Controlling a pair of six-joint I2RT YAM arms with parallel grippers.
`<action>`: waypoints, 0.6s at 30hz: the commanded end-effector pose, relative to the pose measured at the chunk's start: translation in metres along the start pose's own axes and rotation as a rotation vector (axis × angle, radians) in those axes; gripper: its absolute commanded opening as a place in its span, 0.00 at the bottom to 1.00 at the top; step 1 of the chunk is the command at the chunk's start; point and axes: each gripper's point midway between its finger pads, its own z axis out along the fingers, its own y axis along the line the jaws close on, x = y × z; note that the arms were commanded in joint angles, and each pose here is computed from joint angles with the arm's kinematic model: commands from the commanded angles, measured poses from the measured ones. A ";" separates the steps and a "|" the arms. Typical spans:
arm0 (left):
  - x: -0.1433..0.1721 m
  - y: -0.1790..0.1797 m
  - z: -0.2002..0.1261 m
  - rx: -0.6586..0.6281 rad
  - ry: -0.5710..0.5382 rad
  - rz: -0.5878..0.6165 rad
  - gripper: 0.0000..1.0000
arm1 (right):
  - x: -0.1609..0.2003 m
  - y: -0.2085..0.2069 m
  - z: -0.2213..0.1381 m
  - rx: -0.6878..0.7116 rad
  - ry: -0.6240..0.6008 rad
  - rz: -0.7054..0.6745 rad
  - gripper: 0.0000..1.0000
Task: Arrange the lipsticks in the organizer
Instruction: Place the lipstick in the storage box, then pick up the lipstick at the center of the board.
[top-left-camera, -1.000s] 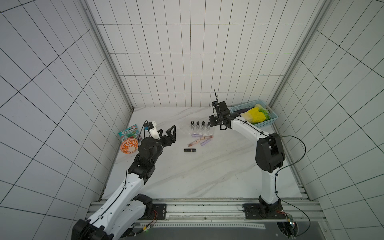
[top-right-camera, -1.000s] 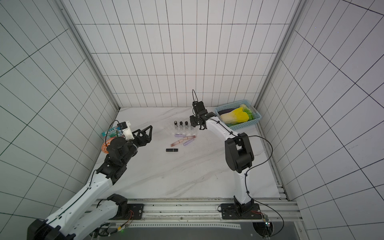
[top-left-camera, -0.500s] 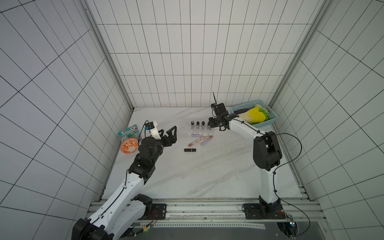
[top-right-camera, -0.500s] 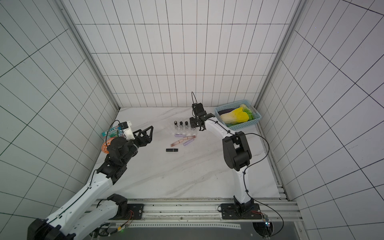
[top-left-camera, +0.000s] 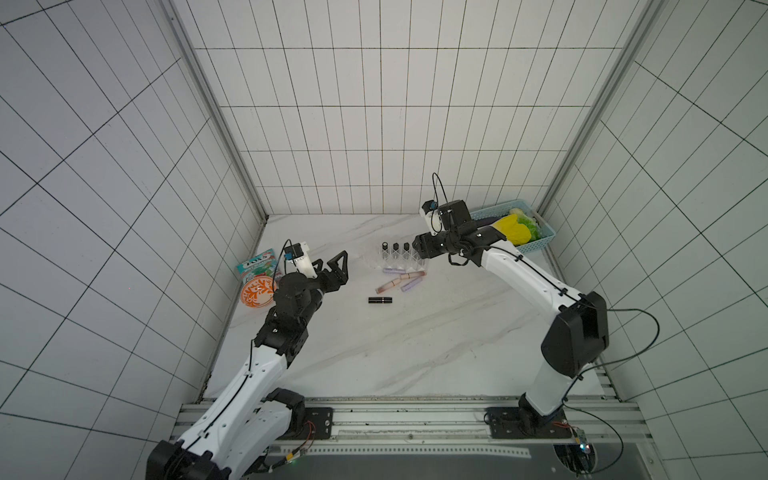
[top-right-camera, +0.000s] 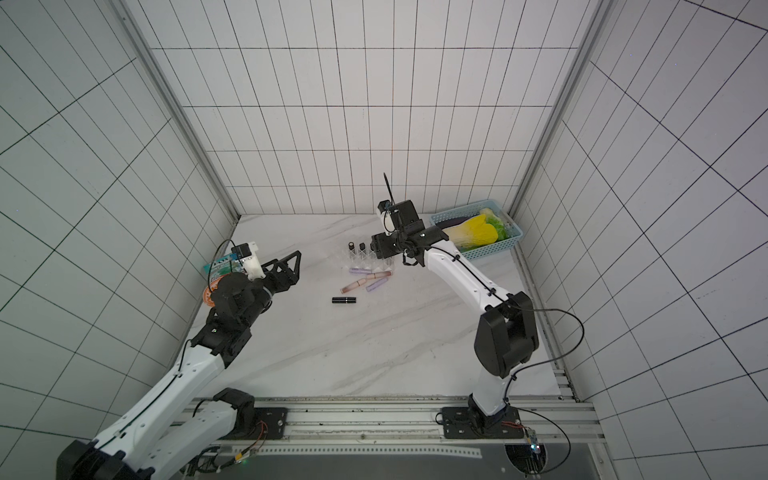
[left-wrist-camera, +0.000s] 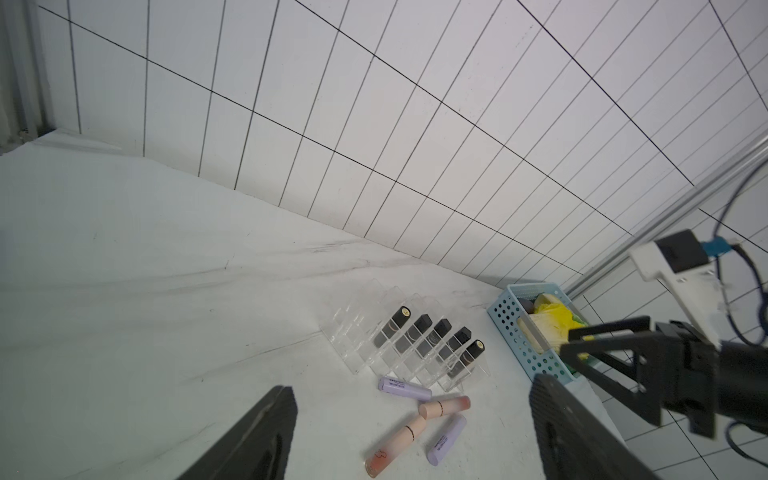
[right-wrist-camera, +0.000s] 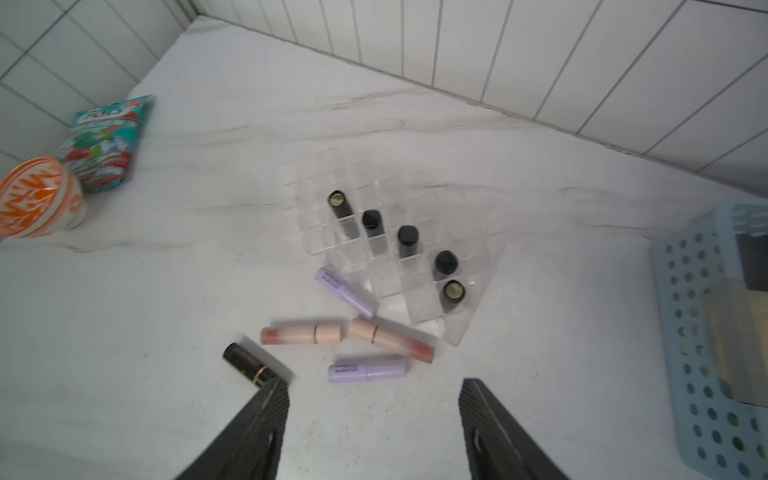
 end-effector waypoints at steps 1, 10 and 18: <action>0.002 0.010 0.003 0.016 0.027 -0.093 0.86 | 0.073 0.044 0.016 -0.149 0.204 -0.057 0.74; 0.053 0.006 0.009 0.044 0.376 0.050 0.82 | 0.108 0.062 0.027 -0.244 0.271 0.040 0.77; 0.153 -0.015 0.005 -0.007 0.798 0.196 0.88 | 0.094 0.039 -0.021 -0.283 0.187 0.185 0.75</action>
